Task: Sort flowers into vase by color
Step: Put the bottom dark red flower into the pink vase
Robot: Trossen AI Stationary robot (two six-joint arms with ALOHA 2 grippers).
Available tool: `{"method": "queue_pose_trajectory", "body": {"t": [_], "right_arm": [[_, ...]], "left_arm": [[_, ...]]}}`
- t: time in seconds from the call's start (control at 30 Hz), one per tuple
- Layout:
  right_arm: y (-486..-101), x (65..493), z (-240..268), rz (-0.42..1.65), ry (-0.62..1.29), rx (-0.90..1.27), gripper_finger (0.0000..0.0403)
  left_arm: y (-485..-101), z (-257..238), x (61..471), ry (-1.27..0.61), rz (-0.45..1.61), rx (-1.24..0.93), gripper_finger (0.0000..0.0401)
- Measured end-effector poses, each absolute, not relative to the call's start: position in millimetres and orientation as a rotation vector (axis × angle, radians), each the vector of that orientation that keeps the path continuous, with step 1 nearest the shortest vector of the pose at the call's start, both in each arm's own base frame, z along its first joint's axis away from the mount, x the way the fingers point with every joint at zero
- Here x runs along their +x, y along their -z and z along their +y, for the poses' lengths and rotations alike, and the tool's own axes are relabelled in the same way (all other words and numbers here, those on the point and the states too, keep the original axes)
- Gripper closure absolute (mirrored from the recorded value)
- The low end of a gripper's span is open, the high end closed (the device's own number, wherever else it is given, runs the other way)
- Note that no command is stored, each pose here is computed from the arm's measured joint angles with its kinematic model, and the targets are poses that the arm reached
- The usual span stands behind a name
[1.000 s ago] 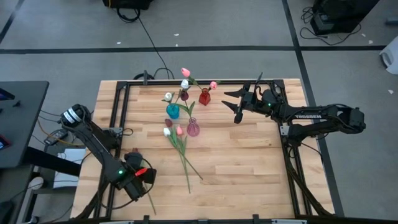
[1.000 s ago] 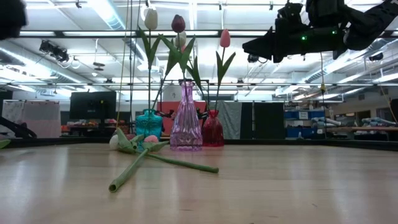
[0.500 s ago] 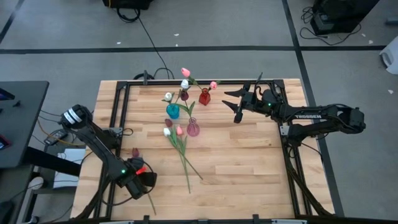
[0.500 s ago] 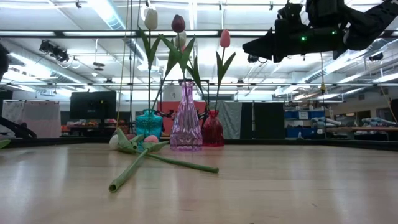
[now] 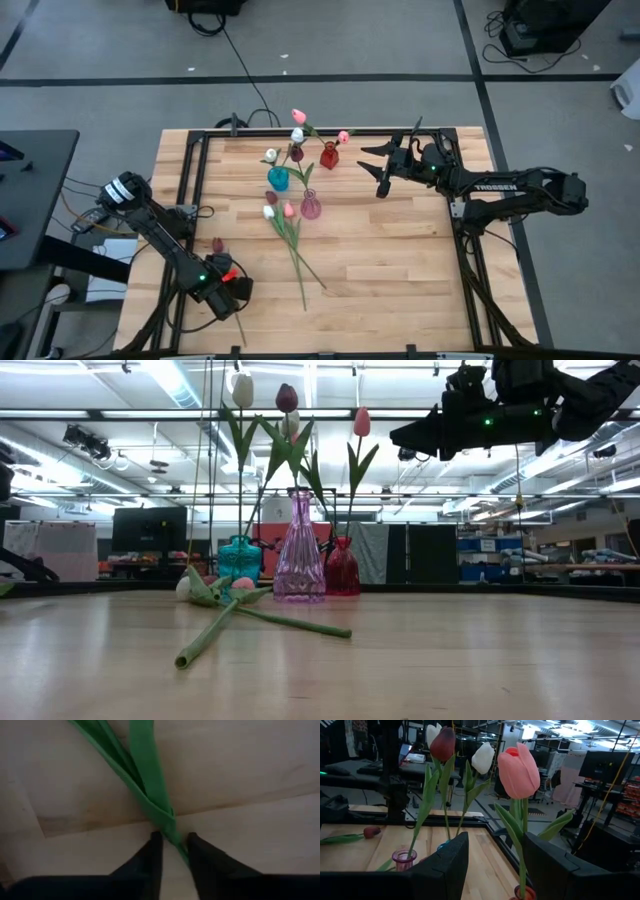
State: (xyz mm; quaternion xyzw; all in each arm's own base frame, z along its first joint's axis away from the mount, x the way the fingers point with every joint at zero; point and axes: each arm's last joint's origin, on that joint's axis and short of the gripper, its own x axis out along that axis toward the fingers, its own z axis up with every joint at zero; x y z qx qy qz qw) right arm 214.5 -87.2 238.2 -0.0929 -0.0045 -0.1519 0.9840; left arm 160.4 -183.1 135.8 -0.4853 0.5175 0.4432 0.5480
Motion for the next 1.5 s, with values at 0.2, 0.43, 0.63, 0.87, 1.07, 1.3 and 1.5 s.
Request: {"method": "queue_pose_trajectory", "body": {"t": [0.2, 0.43, 0.63, 0.87, 1.07, 1.3, 1.5], "right_arm": [[-238.2, 214.5, -87.2, -0.009, 0.305, -0.186, 0.0209], [-238.2, 214.5, -87.2, -0.009, 0.305, -0.186, 0.0209], [-238.2, 214.4, -87.3, -0.009, 0.306, -0.188, 0.0209], [-238.5, 214.2, -87.2, -0.009, 0.306, -0.192, 0.0209], [-237.9, 213.9, -88.0, -0.003, 0.309, -0.191, 0.0209], [-235.2, 214.3, -86.5, 0.017, 0.251, -0.176, 0.0209], [-230.2, 214.2, -86.4, 0.065, 0.247, -0.135, 0.0209]], "left_arm": [[-135.3, -183.3, 159.5, -1.039, 1.26, -1.128, 0.039], [-146.6, -183.2, 161.0, -1.001, 1.312, -1.044, 0.0397], [-188.5, -177.9, 163.9, -0.99, 1.417, -0.835, 0.0399], [-232.8, -174.4, 176.1, -0.934, 1.295, -0.643, 0.04], [-262.6, -171.4, 197.3, -0.813, 0.962, -0.5, 0.0401], [-271.3, -151.1, 225.7, -0.76, 0.771, -0.256, 0.0401], [-282.5, -131.8, 262.2, -0.748, 0.556, 0.141, 0.0401]]}}
